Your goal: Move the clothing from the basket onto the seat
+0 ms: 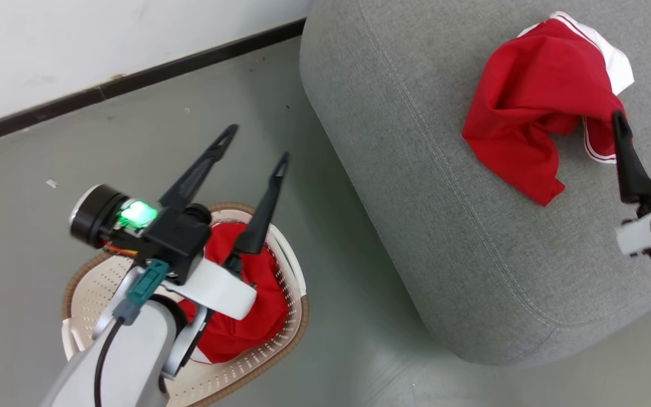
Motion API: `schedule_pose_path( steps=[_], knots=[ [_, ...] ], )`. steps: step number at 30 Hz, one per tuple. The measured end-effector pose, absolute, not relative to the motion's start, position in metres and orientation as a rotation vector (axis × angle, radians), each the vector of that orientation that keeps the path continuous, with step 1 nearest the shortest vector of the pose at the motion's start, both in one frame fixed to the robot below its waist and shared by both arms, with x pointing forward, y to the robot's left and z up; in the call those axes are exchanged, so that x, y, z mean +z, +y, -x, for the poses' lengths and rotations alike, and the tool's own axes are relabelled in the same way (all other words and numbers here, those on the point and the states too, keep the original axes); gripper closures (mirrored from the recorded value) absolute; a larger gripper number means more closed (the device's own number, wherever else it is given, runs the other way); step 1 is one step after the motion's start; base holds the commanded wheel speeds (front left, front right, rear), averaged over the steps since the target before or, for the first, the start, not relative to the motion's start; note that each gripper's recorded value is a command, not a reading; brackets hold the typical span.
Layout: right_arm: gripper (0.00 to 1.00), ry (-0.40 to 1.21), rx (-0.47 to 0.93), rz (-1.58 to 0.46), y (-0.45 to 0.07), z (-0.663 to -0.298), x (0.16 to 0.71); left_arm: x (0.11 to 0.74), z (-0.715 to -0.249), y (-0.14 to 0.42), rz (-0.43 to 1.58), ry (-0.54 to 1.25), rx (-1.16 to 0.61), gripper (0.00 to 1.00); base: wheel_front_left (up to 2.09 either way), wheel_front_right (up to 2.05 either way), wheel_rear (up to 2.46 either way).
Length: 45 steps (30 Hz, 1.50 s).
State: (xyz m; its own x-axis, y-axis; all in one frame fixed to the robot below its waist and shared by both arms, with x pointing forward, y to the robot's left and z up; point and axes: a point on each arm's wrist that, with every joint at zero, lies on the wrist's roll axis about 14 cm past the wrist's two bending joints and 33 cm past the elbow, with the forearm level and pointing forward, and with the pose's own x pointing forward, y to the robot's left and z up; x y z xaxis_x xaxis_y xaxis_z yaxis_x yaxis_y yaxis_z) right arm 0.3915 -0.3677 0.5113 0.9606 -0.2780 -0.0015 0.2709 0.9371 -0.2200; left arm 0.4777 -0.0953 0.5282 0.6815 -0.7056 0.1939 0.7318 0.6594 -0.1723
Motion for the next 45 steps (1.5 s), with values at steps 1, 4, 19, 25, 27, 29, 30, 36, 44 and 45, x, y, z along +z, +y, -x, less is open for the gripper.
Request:
schedule_pose_path(
  steps=[1,4,19,25,27,29,30,36,44,45],
  knots=[
    [0.00,0.010,-0.262,0.219,-0.362,-0.398,0.517,0.527,-0.479,-0.090,0.238,-0.112,-0.796,0.00,0.00,0.00,0.00],
    [0.00,-0.061,-0.214,0.205,-0.344,-0.415,0.536,0.525,-0.485,-0.072,0.230,-0.109,-0.721,0.00,0.00,0.00,0.00],
    [0.00,-0.200,0.006,0.183,-0.257,-0.454,0.566,0.511,-0.484,0.046,0.183,-0.090,-0.312,0.00,0.00,0.00,0.00],
    [0.00,-0.238,0.061,0.152,-0.229,-0.458,0.575,0.507,-0.469,0.081,0.191,-0.072,-0.198,0.00,0.00,0.00,0.00],
    [0.00,-0.250,0.076,0.152,-0.220,-0.457,0.578,0.506,-0.463,0.090,0.187,-0.066,-0.166,0.00,0.00,0.00,0.00],
    [0.00,-0.248,0.087,0.143,-0.213,-0.453,0.575,0.506,-0.457,0.101,0.186,-0.064,-0.133,0.00,0.00,0.00,0.00],
    [0.00,-0.245,0.093,0.137,-0.209,-0.451,0.573,0.506,-0.455,0.106,0.182,-0.064,-0.117,0.00,0.00,0.00,0.00],
    [0.00,-0.239,0.113,0.093,-0.189,-0.438,0.568,0.511,-0.437,0.128,0.178,-0.072,-0.051,0.00,0.00,0.00,0.00],
    [0.00,-0.206,0.140,0.063,-0.171,-0.416,0.554,0.509,-0.413,0.146,0.185,-0.056,0.004,0.00,0.00,0.00,0.00],
    [0.00,-0.201,0.143,0.060,-0.169,-0.413,0.551,0.509,-0.410,0.148,0.184,-0.056,0.011,0.00,0.00,0.00,0.00]
  ],
)
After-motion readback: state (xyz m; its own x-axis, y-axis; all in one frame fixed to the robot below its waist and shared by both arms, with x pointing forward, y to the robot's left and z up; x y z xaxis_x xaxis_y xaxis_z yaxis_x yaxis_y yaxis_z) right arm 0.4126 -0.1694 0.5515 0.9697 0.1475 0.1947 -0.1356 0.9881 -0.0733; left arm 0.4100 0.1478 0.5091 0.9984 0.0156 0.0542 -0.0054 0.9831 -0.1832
